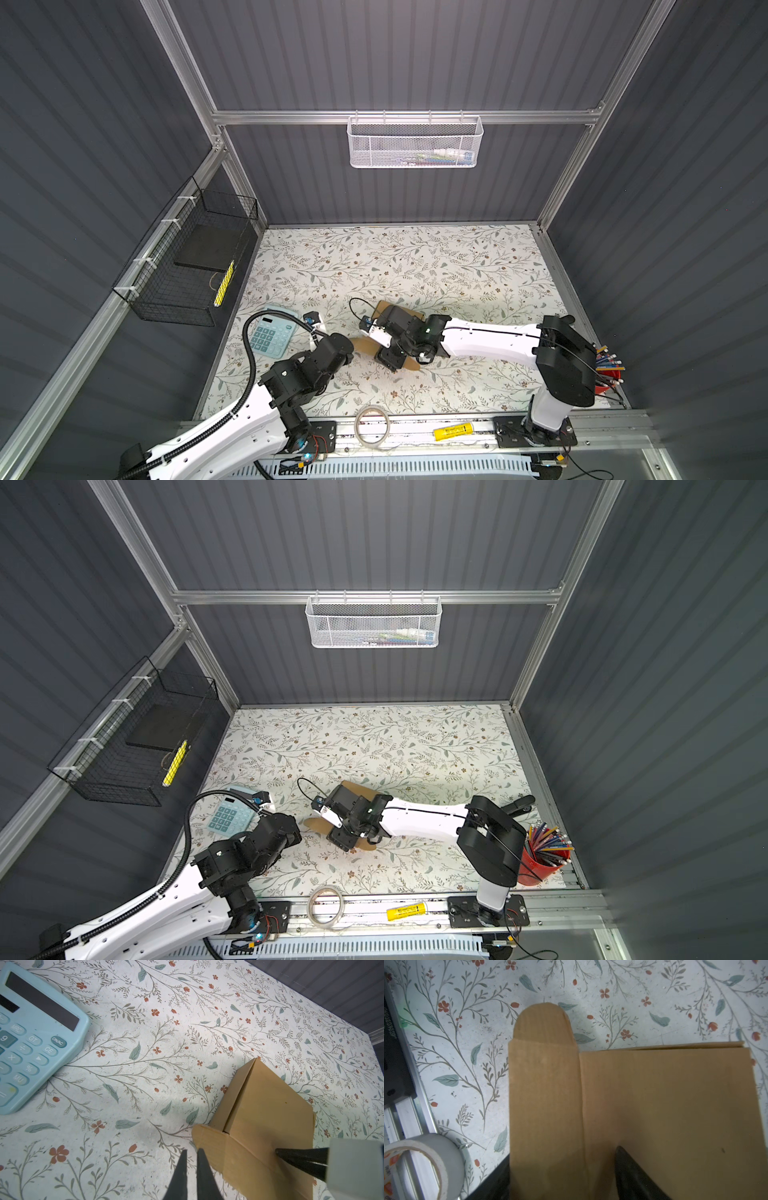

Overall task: Assemble paper box
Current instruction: Close the paper box at the center of the table.

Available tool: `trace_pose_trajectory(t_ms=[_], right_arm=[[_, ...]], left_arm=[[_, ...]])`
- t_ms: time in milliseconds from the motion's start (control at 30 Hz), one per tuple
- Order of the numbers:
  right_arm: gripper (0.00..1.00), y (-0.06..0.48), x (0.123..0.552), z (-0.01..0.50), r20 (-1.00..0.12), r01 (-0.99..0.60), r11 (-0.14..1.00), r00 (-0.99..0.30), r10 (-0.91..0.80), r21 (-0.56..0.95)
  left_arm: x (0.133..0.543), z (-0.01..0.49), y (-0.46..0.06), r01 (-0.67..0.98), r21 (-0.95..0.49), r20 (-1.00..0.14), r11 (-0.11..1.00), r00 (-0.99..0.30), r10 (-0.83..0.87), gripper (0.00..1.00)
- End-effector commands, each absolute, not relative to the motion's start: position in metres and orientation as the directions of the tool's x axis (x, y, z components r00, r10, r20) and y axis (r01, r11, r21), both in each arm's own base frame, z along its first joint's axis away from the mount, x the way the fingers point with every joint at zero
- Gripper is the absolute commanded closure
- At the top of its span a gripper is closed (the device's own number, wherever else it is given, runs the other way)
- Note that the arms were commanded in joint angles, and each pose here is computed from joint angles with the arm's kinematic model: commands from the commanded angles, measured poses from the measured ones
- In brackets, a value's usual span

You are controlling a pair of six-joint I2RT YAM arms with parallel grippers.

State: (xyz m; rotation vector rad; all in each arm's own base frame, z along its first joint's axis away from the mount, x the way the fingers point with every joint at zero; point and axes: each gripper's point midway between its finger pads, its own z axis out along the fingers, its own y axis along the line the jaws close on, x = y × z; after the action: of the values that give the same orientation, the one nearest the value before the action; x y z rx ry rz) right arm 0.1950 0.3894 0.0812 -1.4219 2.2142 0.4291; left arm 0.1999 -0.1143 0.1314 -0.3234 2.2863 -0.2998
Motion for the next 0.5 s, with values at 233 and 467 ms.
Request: trace_pose_trajectory(t_ms=[233,467], right_arm=[[0.29,0.352,0.217,0.065,-0.49,-0.911,0.413,-0.359,-0.794,-0.003],[0.24,0.343,0.218,0.066,-0.488,-0.914,0.406,-0.347,-0.801,-0.016]], left_arm=[[0.214,0.129,-0.136,-0.11,-0.347,-0.647,0.931,-0.69,-0.323,0.86],[0.228,0.124,-0.148,-0.087,-0.397,-0.595,0.914,-0.733,-0.329,0.83]])
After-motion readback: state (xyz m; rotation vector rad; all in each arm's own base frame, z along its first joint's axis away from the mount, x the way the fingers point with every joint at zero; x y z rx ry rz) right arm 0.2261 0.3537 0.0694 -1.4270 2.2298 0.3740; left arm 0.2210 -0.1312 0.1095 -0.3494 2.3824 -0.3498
